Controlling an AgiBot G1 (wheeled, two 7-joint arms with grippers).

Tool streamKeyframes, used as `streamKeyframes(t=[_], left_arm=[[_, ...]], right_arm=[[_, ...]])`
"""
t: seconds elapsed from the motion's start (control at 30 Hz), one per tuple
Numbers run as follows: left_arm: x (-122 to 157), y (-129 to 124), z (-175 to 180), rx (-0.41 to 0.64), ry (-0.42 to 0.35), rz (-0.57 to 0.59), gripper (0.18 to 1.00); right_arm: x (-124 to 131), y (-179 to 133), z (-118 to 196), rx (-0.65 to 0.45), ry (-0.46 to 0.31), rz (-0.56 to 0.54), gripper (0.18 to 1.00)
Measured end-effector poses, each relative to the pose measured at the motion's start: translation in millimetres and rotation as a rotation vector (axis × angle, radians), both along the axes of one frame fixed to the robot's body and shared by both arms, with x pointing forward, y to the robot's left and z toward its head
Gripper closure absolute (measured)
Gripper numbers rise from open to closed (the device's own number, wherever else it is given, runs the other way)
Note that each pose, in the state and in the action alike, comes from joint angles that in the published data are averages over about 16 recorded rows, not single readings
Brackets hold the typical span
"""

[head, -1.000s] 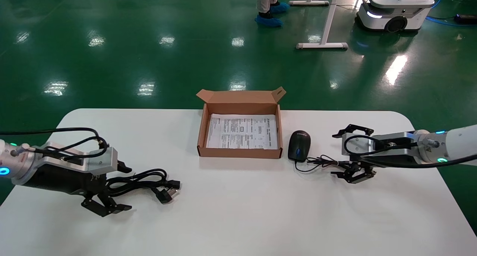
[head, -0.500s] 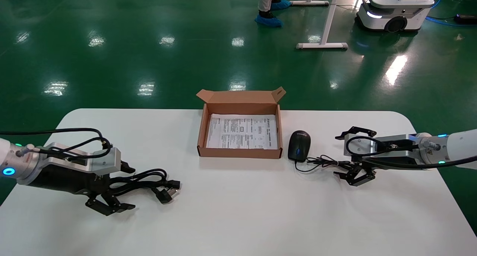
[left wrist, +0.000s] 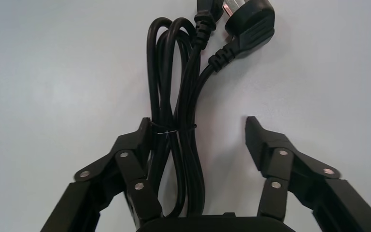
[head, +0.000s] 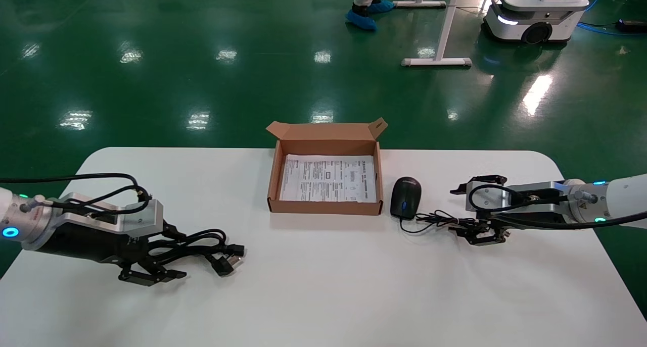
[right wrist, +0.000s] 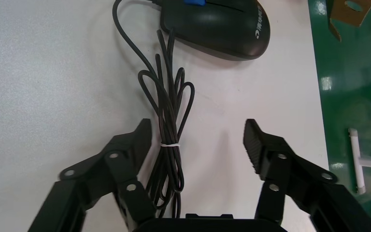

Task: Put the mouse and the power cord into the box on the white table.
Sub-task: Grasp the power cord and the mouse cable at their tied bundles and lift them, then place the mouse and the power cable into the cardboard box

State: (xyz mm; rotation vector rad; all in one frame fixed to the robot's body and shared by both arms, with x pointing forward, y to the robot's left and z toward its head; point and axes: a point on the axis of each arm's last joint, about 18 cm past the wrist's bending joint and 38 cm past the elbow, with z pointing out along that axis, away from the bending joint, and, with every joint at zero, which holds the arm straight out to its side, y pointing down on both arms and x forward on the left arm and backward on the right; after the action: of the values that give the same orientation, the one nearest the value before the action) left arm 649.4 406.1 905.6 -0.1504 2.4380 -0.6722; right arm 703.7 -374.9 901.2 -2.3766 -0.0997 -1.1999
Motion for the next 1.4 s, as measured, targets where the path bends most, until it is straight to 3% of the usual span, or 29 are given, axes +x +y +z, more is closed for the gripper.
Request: streamKeyframes(t=[0.57, 0.87, 1.1, 1.4], left_arm=[[0, 0, 0, -0.001, 0.000, -0.002, 0.770], [-3, 4, 5, -0.057, -0.007, 0.023, 0.894], [-10, 17, 43, -0.231, -0.080, 0.087, 0.932], [-24, 25, 149, -0.503, -0.286, 0.116, 0.940]], right_arm=[[0, 0, 0, -0.003, -0.001, 0.003, 0.772], [0, -3, 13, 0.010, -0.024, -0.004, 0.914], [-2, -7, 69, 0.070, -0.124, -0.015, 0.955], [-8, 20, 173, 0.173, -0.316, 0.041, 0.964]])
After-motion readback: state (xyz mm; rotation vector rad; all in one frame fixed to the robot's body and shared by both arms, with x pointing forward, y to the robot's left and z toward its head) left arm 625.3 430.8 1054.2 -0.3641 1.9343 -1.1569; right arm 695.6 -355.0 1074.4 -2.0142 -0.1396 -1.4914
